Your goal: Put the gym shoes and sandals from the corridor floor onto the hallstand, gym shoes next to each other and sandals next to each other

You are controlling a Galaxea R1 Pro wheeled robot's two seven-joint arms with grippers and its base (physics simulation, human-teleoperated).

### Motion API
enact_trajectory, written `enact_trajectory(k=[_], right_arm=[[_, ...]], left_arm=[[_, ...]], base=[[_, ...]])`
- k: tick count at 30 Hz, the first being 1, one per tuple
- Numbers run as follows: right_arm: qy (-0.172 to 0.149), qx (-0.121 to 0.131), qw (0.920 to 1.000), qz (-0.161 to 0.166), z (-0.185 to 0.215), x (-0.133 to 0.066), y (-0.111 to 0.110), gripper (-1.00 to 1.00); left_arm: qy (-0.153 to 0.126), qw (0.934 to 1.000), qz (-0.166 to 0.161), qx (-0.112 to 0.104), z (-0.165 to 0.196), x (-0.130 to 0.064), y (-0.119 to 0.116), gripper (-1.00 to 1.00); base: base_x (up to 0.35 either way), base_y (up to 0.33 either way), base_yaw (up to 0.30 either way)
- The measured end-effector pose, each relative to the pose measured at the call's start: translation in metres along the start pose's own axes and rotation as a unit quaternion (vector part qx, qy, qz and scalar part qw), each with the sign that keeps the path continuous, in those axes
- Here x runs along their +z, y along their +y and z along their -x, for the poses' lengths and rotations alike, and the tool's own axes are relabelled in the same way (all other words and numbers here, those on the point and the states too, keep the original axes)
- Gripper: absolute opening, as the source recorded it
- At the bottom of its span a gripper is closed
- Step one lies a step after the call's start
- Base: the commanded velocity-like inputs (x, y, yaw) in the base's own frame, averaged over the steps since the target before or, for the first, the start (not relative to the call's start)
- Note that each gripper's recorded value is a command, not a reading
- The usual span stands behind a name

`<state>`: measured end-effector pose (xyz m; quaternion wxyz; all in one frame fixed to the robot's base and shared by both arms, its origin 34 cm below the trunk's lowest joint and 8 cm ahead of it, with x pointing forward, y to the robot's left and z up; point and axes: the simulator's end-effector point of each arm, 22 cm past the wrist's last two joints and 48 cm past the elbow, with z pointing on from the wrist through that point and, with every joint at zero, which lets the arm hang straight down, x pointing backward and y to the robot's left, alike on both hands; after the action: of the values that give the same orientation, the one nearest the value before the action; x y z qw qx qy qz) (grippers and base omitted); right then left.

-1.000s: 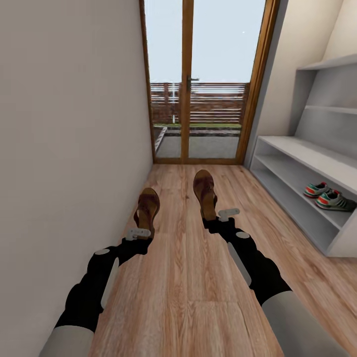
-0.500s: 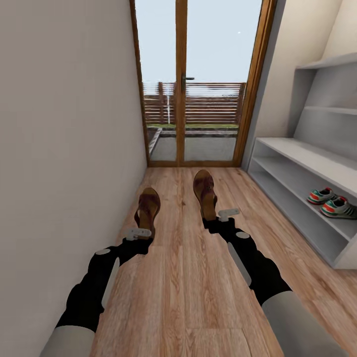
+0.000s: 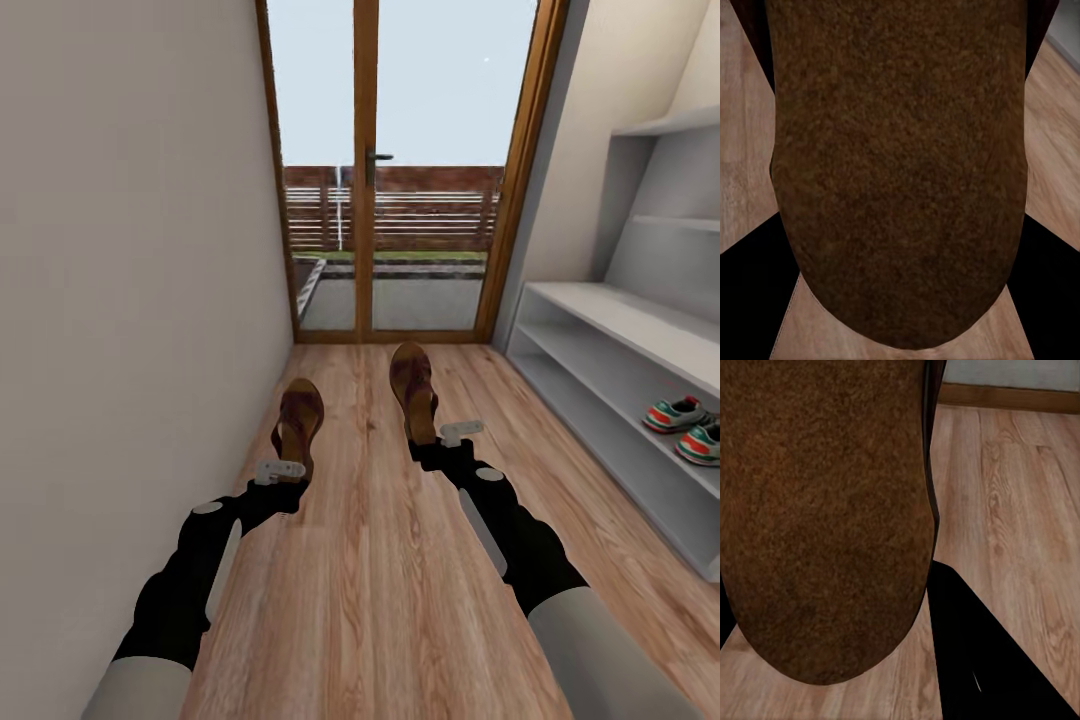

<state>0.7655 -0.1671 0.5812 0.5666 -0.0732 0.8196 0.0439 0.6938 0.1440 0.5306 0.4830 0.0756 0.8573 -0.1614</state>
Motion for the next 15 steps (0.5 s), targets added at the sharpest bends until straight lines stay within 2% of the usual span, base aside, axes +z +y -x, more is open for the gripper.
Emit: enact_trajectory(k=[15], right_arm=[[0.0,0.0,1.0,0.0,0.0004,-0.0001,0.0,-1.0]], left_arm=[[0.0,1.0,0.0,0.0,0.0,0.0,0.0,-1.0]], base=[[0.345,0.0,0.0]])
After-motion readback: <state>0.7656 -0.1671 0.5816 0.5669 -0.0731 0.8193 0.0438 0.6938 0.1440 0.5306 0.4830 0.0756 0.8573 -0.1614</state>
